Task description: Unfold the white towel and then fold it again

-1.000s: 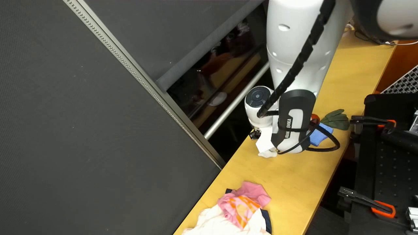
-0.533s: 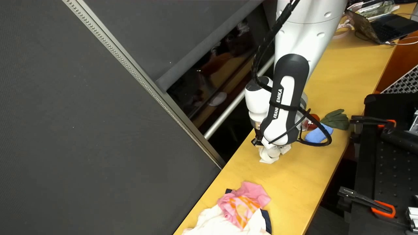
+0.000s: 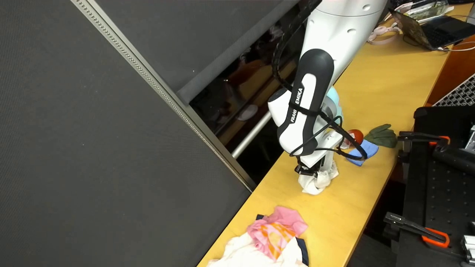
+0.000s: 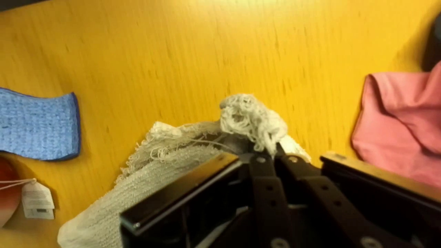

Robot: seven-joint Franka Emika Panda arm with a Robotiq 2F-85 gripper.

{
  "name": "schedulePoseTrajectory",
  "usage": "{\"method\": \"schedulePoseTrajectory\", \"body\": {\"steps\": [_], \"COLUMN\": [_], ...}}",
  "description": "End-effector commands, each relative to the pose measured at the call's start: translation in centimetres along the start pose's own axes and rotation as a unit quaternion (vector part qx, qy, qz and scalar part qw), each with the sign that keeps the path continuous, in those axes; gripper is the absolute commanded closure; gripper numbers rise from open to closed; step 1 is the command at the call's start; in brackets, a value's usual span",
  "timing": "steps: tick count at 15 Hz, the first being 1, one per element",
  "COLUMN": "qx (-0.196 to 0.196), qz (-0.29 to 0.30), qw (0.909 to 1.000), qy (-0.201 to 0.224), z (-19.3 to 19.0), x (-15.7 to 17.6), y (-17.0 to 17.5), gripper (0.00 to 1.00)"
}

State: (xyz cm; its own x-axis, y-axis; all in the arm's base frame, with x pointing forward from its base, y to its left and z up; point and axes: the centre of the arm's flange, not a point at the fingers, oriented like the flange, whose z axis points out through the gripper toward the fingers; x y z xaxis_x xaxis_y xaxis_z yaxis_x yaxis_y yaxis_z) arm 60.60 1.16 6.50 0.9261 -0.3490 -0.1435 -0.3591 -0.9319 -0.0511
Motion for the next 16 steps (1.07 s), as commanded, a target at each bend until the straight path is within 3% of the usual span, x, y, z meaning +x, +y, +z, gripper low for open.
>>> {"method": "schedulePoseTrajectory", "body": {"steps": [1,3,4,6,9,14,16], "qx": [-0.017,-0.029,-0.035,-0.05,-0.081,-0.138,-0.155], "qz": [-0.024,-0.02,-0.017,0.006,0.06,0.17,0.201], "qw": [0.9982,0.9972,0.9969,0.9966,0.9934,0.975,0.9668], "qy": [-0.052,-0.066,-0.069,-0.065,-0.056,-0.038,-0.028], "z": [1.0,1.7,2.0,2.0,0.8,-0.4,-0.1], "x": [-0.6,-1.1,-1.3,-1.5,-1.1,-1.5,-1.9], "y": [-0.3,-0.2,-0.1,-0.1,0.3,2.6,3.3], "gripper": [0.99,0.98,0.72,0.64,0.43,0.05,0.0]}}
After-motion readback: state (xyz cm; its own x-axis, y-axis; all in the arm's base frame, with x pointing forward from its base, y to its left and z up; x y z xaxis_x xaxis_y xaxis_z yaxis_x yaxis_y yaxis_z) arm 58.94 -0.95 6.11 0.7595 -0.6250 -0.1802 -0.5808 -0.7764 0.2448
